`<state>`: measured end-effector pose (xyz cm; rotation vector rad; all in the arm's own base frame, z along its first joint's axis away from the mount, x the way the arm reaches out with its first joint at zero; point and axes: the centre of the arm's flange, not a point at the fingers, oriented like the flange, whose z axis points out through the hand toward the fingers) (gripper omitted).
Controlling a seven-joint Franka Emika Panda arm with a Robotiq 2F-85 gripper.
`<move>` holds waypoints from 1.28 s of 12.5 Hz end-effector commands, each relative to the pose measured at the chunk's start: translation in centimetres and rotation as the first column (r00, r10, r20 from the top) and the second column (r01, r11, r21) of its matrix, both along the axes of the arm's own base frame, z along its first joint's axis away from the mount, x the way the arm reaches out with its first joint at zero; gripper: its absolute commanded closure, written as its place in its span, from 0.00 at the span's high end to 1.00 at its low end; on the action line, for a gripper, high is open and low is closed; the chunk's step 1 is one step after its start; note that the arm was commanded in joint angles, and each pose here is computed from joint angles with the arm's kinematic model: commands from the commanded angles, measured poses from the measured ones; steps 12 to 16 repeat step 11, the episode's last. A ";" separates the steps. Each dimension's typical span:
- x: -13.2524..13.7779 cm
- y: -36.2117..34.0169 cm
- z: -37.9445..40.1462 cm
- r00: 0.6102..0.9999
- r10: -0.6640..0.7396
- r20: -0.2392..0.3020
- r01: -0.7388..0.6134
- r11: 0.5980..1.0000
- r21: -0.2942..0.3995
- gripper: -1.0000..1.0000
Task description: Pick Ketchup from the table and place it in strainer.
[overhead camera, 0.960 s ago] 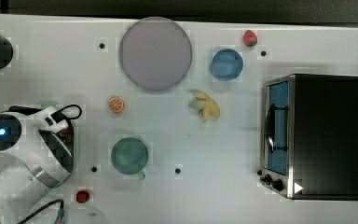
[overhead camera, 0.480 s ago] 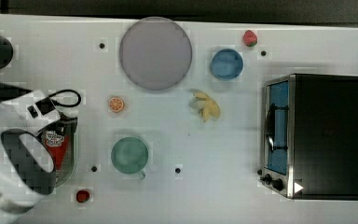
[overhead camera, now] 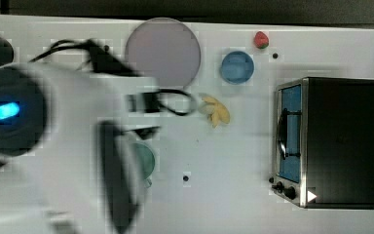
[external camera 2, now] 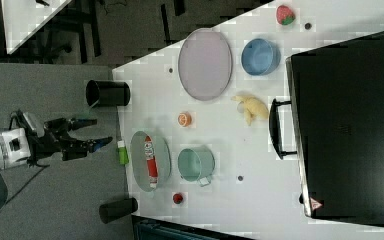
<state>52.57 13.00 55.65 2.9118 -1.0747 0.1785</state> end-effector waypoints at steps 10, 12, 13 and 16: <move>-0.1 -14.4 3.9 0.964 -0.233 -0.130 0.240 0.970 0.037 1.00; 0.0 -14.5 3.7 0.963 -0.235 -0.133 0.242 0.970 0.037 1.00; 0.0 -14.5 3.7 0.963 -0.235 -0.133 0.242 0.970 0.037 1.00; 0.0 -14.5 3.7 0.963 -0.235 -0.133 0.242 0.970 0.037 1.00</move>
